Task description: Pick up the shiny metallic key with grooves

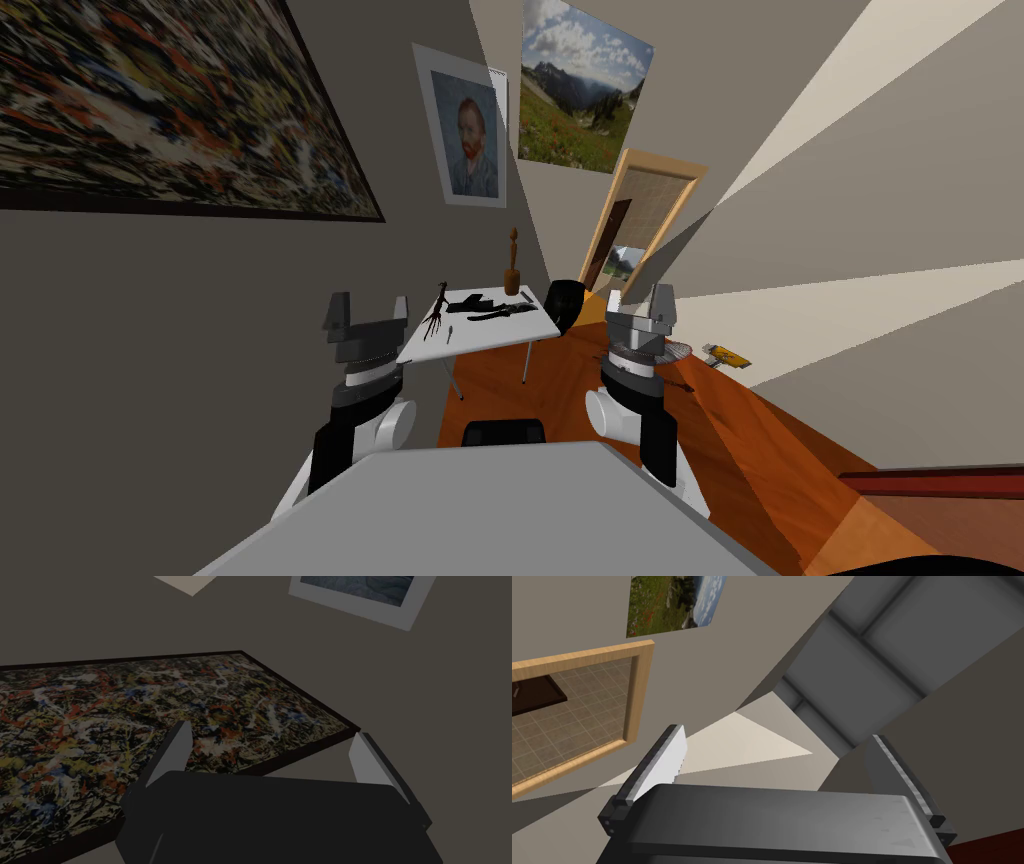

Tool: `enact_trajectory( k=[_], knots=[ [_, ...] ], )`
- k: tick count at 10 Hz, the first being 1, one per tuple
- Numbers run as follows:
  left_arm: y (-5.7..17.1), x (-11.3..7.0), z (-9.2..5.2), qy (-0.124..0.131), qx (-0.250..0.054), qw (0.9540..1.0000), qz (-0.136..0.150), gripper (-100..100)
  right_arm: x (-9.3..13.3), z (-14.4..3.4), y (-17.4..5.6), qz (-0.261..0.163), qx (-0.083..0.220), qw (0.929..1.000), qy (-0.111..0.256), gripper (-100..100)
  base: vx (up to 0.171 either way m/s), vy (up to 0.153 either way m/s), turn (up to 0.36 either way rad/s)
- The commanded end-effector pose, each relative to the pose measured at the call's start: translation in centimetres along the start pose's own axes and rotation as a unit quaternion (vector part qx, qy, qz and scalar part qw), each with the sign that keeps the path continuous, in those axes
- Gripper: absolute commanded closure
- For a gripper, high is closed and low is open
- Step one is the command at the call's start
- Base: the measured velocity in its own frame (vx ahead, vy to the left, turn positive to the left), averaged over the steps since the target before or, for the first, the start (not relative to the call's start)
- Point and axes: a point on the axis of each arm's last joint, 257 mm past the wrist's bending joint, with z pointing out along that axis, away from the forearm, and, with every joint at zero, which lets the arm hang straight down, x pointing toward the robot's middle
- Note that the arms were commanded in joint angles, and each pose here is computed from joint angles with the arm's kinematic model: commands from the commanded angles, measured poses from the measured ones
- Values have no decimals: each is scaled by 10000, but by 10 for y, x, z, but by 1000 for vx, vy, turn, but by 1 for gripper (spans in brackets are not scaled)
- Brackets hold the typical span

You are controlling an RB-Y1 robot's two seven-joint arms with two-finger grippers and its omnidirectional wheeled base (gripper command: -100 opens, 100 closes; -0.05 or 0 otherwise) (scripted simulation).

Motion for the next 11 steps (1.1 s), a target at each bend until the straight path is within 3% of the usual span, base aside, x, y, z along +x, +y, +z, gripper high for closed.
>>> enact_trajectory(
  k=[1,6,11],
  knots=[
    [4,3,1,134,-58,9999,-42,-100,0,0,0,0,0,10000,0,0,1,-7,21],
    [37,7,12,471,-473,9967,-462,-100,0,0,0,0,0,10000,0,0,9,-38,39],
    [90,-5,29,358,-1134,9859,-1181,-100,0,0,0,0,0,10000,0,0,24,-63,72]
  ],
)
